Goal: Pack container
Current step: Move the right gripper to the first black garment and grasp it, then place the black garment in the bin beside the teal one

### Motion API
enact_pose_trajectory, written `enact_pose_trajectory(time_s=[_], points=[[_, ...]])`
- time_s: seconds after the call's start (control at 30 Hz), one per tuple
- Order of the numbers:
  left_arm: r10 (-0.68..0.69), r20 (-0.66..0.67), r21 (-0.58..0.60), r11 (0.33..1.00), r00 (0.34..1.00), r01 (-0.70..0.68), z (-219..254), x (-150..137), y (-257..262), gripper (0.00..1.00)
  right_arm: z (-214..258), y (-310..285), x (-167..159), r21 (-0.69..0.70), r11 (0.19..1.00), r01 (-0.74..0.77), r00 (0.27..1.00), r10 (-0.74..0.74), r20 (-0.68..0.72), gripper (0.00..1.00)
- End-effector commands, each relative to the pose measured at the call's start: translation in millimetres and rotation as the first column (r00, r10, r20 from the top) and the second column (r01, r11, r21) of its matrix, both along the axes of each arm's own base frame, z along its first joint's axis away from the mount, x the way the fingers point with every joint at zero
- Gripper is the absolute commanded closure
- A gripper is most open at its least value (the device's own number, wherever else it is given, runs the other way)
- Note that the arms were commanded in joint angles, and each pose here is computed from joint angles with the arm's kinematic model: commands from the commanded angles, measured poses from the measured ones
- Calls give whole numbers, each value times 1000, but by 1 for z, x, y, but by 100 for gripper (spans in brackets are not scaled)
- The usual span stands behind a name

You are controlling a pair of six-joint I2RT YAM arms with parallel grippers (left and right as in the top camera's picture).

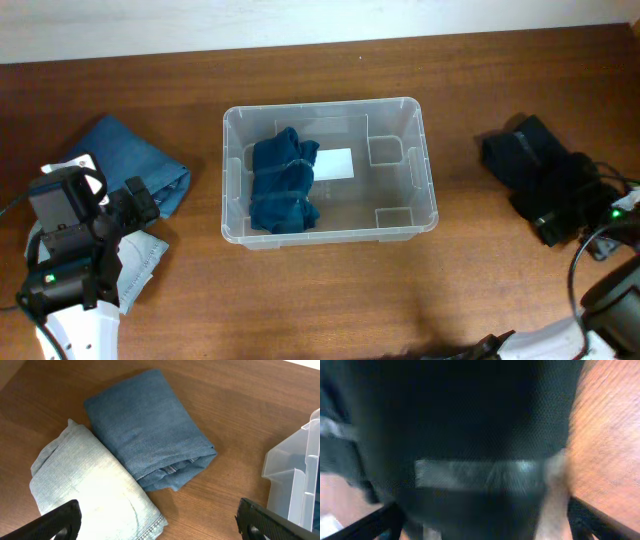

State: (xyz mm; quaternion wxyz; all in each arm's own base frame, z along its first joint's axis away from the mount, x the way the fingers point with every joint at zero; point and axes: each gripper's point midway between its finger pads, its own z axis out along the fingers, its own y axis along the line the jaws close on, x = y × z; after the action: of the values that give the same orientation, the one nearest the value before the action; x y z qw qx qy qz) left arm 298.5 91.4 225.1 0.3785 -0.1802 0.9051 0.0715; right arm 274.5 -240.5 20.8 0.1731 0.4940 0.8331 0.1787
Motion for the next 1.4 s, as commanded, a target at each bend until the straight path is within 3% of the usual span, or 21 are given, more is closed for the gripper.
enact_pose_trajectory(time_s=[0.0, 0.13, 0.2, 0.33, 0.53, 0.67, 0.8, 1.03, 1.23, 1.37], points=[[2, 26, -9, 1000, 1000, -2, 9, 4, 0, 1, -17, 17, 3, 81, 996, -37, 999, 36, 12, 27], [2, 26, -9, 1000, 1000, -2, 9, 4, 0, 1, -11, 25, 10, 126, 991, -52, 997, 43, 69, 76], [2, 26, -9, 1000, 1000, -2, 9, 4, 0, 1, -1, 27, 13, 130, 990, -58, 995, 46, 93, 89], [2, 26, -9, 1000, 1000, -2, 9, 4, 0, 1, 38, 20, 17, 56, 996, -65, 989, 57, 137, 94], [2, 26, -9, 1000, 1000, -2, 9, 4, 0, 1, 168, 19, 25, -169, 983, -71, 952, 117, 283, 95], [2, 26, -9, 1000, 1000, -2, 9, 4, 0, 1, 244, 60, 28, -327, 934, -146, 897, 265, 355, 94], [2, 26, -9, 1000, 1000, -2, 9, 4, 0, 1, 280, 139, 37, -413, 857, -309, 793, 472, 386, 94], [2, 25, -9, 1000, 1000, -2, 9, 4, 0, 1, 260, 277, 55, -444, 625, -642, 565, 777, 277, 94], [2, 25, -9, 1000, 1000, -2, 9, 4, 0, 1, 190, 359, 65, -364, 411, -836, 410, 908, 85, 95], [2, 25, -9, 1000, 1000, -2, 9, 4, 0, 1, 136, 387, 73, -258, 352, -900, 366, 931, -5, 96]])
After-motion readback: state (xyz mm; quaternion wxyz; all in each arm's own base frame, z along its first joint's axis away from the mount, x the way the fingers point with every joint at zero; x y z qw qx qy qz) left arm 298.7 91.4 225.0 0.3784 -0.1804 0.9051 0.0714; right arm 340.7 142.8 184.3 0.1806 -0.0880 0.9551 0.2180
